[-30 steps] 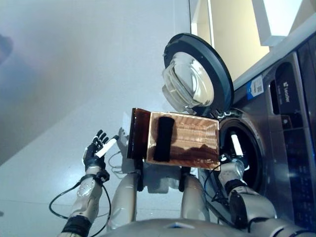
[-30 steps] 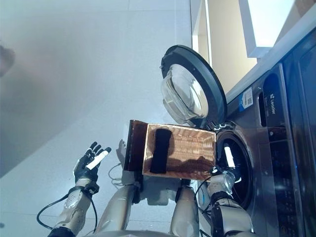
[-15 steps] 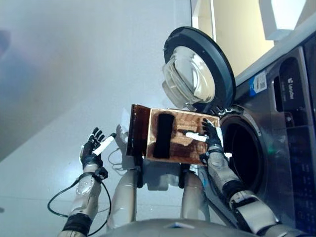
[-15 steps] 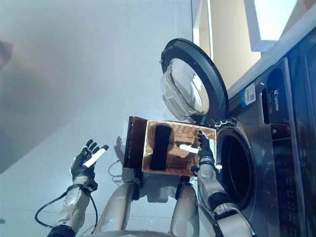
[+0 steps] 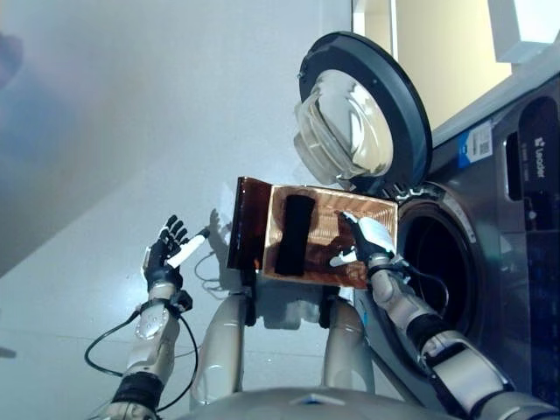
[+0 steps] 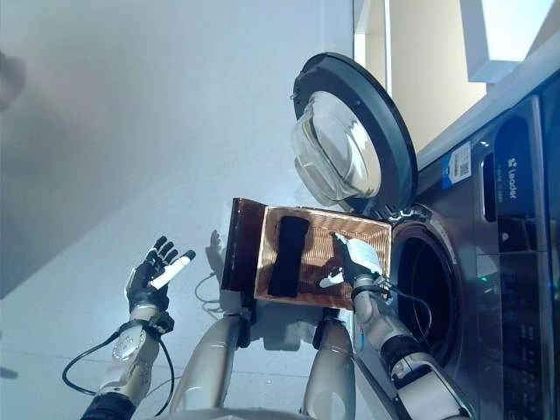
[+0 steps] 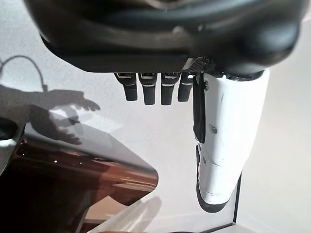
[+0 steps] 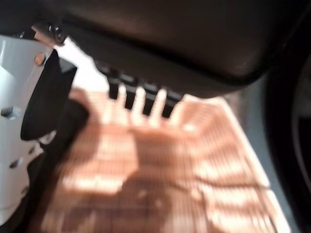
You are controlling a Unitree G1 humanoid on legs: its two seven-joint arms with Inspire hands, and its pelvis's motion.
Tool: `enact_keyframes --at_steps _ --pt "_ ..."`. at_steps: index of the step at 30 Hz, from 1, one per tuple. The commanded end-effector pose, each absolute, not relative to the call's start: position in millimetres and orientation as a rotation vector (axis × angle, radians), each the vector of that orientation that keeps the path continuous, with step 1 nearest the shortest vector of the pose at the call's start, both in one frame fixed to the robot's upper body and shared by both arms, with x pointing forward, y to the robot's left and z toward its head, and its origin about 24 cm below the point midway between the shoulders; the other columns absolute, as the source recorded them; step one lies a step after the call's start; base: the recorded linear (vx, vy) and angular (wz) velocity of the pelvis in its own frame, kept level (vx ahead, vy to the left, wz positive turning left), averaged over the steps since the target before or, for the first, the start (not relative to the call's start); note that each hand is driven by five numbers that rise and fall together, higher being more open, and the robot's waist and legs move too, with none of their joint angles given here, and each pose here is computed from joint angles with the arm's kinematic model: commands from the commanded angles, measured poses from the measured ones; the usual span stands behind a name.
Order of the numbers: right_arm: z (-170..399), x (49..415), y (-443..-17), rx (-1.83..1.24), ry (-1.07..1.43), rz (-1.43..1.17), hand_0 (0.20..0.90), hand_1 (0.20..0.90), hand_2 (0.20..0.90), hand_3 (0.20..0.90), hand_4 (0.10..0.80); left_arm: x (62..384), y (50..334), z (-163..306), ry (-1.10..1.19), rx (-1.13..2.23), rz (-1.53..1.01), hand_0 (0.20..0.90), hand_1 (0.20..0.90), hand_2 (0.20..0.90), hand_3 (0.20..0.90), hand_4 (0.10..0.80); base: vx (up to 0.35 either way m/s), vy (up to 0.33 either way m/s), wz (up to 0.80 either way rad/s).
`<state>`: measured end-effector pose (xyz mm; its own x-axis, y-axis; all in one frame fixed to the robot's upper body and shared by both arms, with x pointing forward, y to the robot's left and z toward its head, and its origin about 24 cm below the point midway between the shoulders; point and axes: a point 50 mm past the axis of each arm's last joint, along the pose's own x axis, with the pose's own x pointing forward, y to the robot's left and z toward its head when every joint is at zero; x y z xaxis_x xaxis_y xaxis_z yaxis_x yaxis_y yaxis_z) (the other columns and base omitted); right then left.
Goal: Pick up the clothes and place them into the washing machine
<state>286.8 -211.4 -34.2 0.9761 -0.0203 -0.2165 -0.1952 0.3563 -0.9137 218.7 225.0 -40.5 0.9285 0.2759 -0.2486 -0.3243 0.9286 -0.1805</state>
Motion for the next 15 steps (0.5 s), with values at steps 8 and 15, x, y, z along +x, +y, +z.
enact_keyframes --at_steps 8,15 --pt "1 308 -233 -1.872 -0.083 0.210 0.900 0.900 0.900 0.900 0.800 219 235 -18 0.074 -0.148 0.262 0.900 0.900 0.900 0.900 0.800 -0.005 0.004 0.01" --pt "13 318 -235 -2.091 -0.188 0.236 0.900 0.900 0.900 0.900 0.800 218 233 -18 0.082 -0.137 0.229 0.900 0.900 0.900 0.900 0.800 -0.019 0.011 0.02"
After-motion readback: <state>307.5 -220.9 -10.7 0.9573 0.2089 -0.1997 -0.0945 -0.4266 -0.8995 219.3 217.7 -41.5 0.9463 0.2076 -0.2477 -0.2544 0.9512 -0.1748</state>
